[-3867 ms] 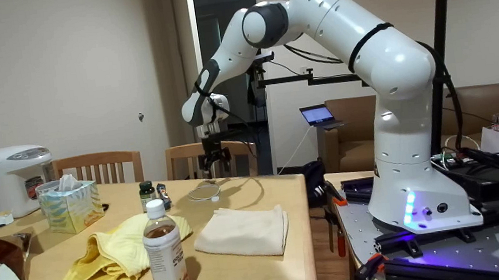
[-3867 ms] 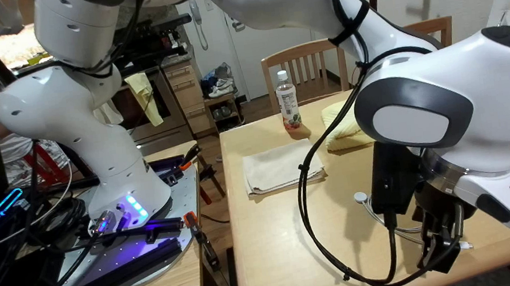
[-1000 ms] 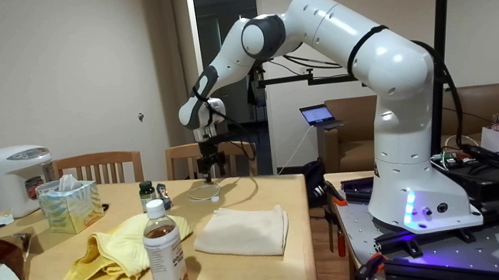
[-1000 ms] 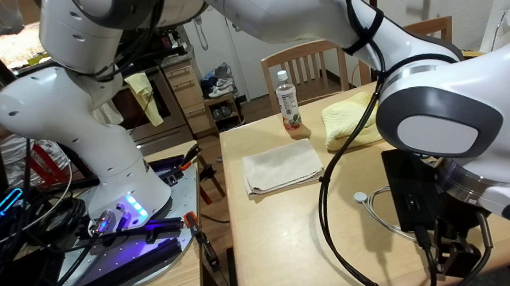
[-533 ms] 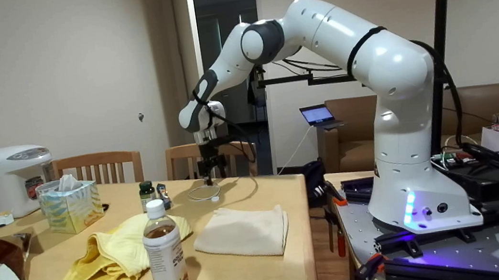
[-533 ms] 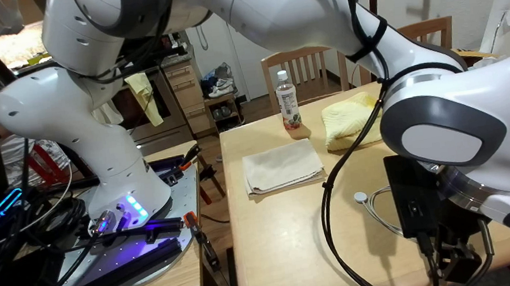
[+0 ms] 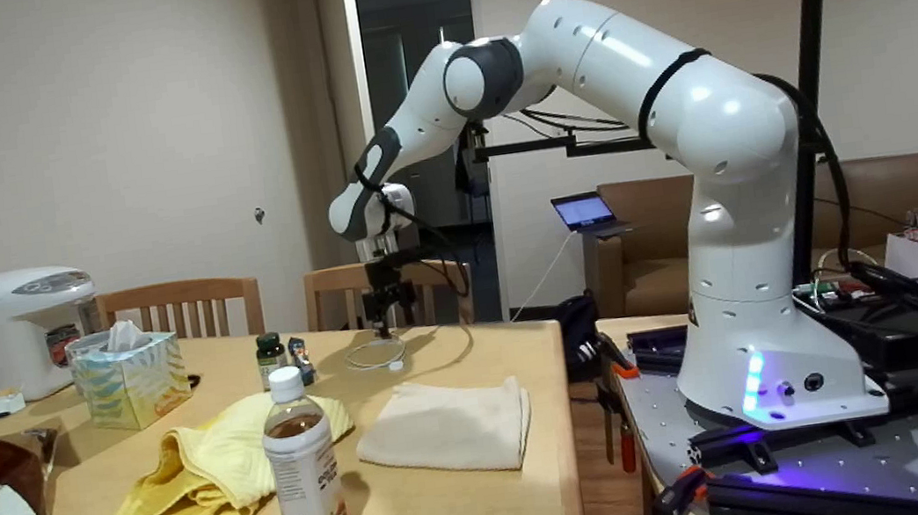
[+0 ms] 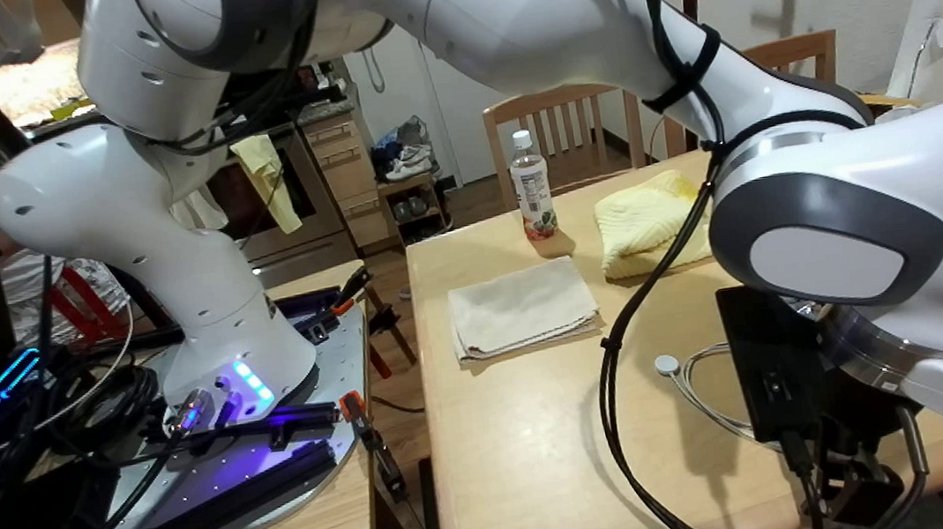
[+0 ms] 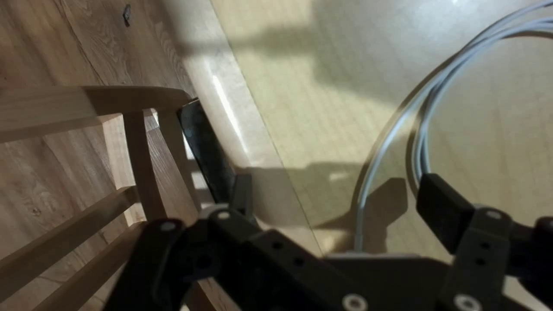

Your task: Put the right end of the charger on the white towel

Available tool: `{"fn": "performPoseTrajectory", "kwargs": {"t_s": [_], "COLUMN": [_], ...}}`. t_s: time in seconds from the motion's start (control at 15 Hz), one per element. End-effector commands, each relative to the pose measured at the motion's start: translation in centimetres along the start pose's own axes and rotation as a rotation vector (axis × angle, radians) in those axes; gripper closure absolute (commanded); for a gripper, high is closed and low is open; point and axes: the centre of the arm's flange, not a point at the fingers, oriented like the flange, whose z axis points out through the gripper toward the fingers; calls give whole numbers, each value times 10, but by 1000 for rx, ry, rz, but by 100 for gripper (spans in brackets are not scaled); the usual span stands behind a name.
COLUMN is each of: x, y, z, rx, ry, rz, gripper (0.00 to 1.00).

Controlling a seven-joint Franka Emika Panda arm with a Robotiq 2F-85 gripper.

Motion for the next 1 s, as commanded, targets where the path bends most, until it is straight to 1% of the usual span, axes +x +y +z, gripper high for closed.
{"fn": "performPoseTrajectory", "kwargs": {"t_s": [0.0, 0.13, 0.27, 0.6, 0.67, 0.8, 0.93], "x": [8, 9, 9, 9, 9, 9, 8], "y": [6, 7, 10, 15, 15, 15, 13], "z": [-1, -1, -2, -6, -6, -6, -7], "rx": [0, 1, -1, -1, -1, 0, 3], "ry": [-16, -17, -15, -9, -8, -8, -6], "rz": [-18, -20, -18, -14, -13, -14, -17], "gripper": [33, 48, 58, 92, 98, 100, 100]}}
